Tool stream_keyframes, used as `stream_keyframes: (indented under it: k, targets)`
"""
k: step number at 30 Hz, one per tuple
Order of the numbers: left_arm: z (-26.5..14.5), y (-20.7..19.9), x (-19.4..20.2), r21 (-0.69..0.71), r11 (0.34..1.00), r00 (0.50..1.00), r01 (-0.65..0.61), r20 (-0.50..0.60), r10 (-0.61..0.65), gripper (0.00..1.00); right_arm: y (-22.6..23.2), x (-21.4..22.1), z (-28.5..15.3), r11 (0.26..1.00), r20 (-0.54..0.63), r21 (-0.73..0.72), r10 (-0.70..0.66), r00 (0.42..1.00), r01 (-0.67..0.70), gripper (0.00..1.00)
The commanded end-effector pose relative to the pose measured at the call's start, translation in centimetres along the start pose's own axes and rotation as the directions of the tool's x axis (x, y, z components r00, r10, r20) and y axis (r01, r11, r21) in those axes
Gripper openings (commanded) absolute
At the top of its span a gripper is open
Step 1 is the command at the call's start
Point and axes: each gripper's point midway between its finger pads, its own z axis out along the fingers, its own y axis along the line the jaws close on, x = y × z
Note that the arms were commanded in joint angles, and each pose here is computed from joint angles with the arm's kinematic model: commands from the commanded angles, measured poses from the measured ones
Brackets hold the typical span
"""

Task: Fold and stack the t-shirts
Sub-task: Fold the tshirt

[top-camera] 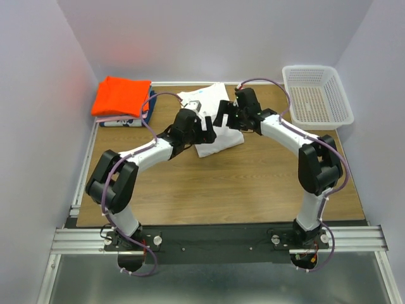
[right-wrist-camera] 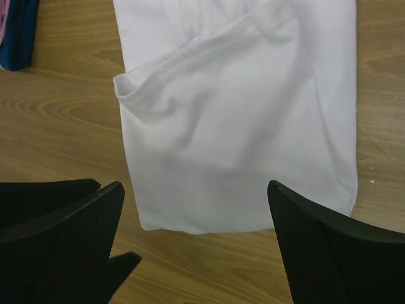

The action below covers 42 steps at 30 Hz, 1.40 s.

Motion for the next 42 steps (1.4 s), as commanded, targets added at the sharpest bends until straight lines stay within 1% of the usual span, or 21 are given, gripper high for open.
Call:
stream_keyframes:
  k: [1, 5, 8, 15, 19, 22, 25, 26, 28, 29, 31, 32, 34, 35, 37, 38, 39, 41, 42]
  targets:
    - [1.3, -1.3, 1.5, 0.067, 0.998, 0.999, -0.003, -0.035, 0.005, 0.98, 0.2, 1.7, 1.7, 0.998, -0.056, -0.043, 0.037, 0.998, -0.040, 1.00]
    - [2.9, -1.8, 3.0, 0.113, 0.994, 0.996, -0.009, -0.083, 0.019, 0.98, -1.7, 1.7, 3.3, 0.998, -0.056, 0.012, 0.067, 0.996, -0.066, 1.00]
    - [4.0, -1.8, 4.6, 0.140, 0.990, 0.991, -0.007, -0.134, 0.026, 0.98, -4.8, 3.2, 4.2, 0.988, -0.071, 0.102, 0.126, 0.990, -0.118, 1.00]
    - [4.5, 0.4, 8.0, 0.086, 0.996, 0.980, -0.007, -0.198, 0.024, 0.98, -10.1, 7.6, 5.1, 0.963, -0.148, 0.218, 0.195, 0.970, -0.160, 1.00]
    - [4.6, 1.8, 10.2, 0.050, 0.999, 0.969, 0.003, -0.245, 0.010, 0.98, -11.5, 9.7, 4.9, 0.952, -0.177, 0.255, 0.221, 0.959, -0.172, 1.00]
    - [4.1, 2.5, 12.0, 0.037, 0.999, 0.959, 0.017, -0.283, -0.006, 0.98, -11.0, 10.6, 4.7, 0.957, -0.199, 0.223, 0.231, 0.952, -0.186, 1.00]
    - [2.9, 3.9, 12.8, -0.018, 1.000, 0.959, 0.013, -0.283, -0.017, 0.98, -11.1, 11.9, 3.8, 0.953, -0.215, 0.222, 0.254, 0.943, -0.206, 1.00]
    - [2.5, 4.3, 13.2, -0.037, 0.999, 0.957, 0.013, -0.288, -0.023, 0.98, -11.7, 13.4, 3.2, 0.948, -0.235, 0.242, 0.266, 0.935, -0.209, 1.00]
    - [1.3, 5.4, 13.6, -0.086, 0.996, 0.960, 0.012, -0.277, -0.035, 0.98, -11.7, 13.5, 2.0, 0.947, -0.221, 0.244, 0.266, 0.938, -0.211, 1.00]
    - [0.9, 5.7, 13.8, -0.099, 0.995, 0.960, 0.015, -0.276, -0.042, 0.98, -12.5, 15.3, 1.2, 0.938, -0.240, 0.272, 0.282, 0.929, -0.214, 1.00]
    - [0.0, 5.8, 14.5, -0.107, 0.994, 0.957, 0.023, -0.285, -0.052, 0.98, -12.4, 15.6, -0.1, 0.937, -0.228, 0.271, 0.287, 0.931, -0.222, 1.00]
    - [-0.5, 5.4, 14.7, -0.100, 0.995, 0.957, 0.020, -0.286, -0.048, 0.98, -12.3, 17.2, -0.8, 0.935, -0.252, 0.275, 0.295, 0.922, -0.224, 1.00]
    - [-1.3, 5.3, 15.9, -0.104, 0.995, 0.951, 0.009, -0.306, -0.041, 0.98, -11.9, 18.3, -1.6, 0.939, -0.268, 0.271, 0.286, 0.920, -0.213, 1.00]
    - [-1.8, 4.9, 16.6, -0.112, 0.994, 0.948, -0.002, -0.316, -0.034, 0.98, -10.9, 18.6, -2.1, 0.947, -0.270, 0.248, 0.268, 0.925, -0.203, 1.00]
    - [-2.9, 4.3, 17.1, -0.107, 0.994, 0.946, -0.010, -0.322, -0.025, 0.98, -10.2, 20.1, -2.9, 0.953, -0.299, 0.234, 0.257, 0.919, -0.190, 1.00]
    - [-3.2, 4.5, 16.9, -0.130, 0.991, 0.951, -0.014, -0.307, -0.027, 0.98, -9.4, 20.0, -3.3, 0.962, -0.301, 0.204, 0.237, 0.924, -0.180, 1.00]
    - [-3.8, 4.6, 17.0, -0.144, 0.989, 0.949, -0.022, -0.314, -0.025, 0.98, -8.7, 20.1, -3.7, 0.968, -0.305, 0.182, 0.221, 0.926, -0.171, 1.00]
    - [-4.7, 4.4, 15.3, -0.175, 0.984, 0.966, -0.026, -0.258, -0.021, 0.98, -7.7, 20.0, -4.3, 0.975, -0.303, 0.150, 0.201, 0.932, -0.162, 1.00]
    - [-5.6, 4.2, 14.1, -0.188, 0.982, 0.974, -0.021, -0.226, -0.022, 0.98, -6.9, 18.8, -5.0, 0.981, -0.271, 0.115, 0.185, 0.945, -0.159, 1.00]
